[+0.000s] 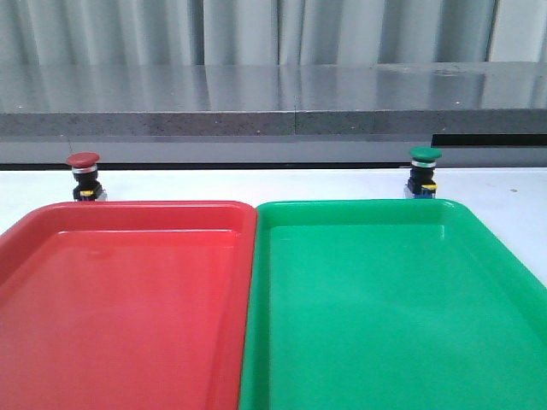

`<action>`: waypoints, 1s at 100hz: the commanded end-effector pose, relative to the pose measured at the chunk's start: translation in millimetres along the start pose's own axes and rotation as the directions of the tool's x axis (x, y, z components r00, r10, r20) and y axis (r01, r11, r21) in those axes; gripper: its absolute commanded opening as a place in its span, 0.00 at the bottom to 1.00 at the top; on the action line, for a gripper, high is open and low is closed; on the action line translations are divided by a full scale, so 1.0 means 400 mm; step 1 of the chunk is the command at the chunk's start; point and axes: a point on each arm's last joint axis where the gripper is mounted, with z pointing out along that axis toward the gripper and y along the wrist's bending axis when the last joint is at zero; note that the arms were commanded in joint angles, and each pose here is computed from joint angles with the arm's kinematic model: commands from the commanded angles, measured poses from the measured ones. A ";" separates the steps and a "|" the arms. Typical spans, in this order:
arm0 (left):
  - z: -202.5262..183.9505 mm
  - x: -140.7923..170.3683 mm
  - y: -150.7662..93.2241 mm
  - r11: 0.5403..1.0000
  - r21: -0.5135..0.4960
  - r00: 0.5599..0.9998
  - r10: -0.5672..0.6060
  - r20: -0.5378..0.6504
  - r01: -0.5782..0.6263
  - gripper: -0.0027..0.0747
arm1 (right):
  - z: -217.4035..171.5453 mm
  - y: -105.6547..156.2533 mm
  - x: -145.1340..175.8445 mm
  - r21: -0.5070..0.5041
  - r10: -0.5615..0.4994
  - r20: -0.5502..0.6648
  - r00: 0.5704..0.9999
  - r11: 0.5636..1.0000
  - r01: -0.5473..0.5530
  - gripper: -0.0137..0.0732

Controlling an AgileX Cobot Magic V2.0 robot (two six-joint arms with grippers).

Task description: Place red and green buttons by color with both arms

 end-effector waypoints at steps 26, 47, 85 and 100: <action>-0.005 -0.002 -0.002 1.000 0.012 0.996 -0.006 0.087 0.005 0.01 | -0.008 0.001 -0.036 -0.002 -0.006 0.121 0.993 1.000 0.006 0.08; -0.008 -0.027 -0.003 1.000 0.013 0.994 -0.009 0.107 0.007 0.01 | -0.008 0.001 -0.036 -0.002 -0.006 0.121 0.993 1.000 0.006 0.08; 0.056 -0.219 -0.010 1.000 -0.018 0.999 -0.016 -0.051 0.015 0.01 | -0.008 0.001 -0.036 -0.002 -0.006 0.121 0.993 1.000 0.006 0.08; 0.142 -0.288 -0.014 0.999 -0.034 0.985 -0.018 -0.169 0.012 0.01 | -0.008 0.001 -0.036 -0.002 -0.006 0.121 0.993 1.000 0.006 0.08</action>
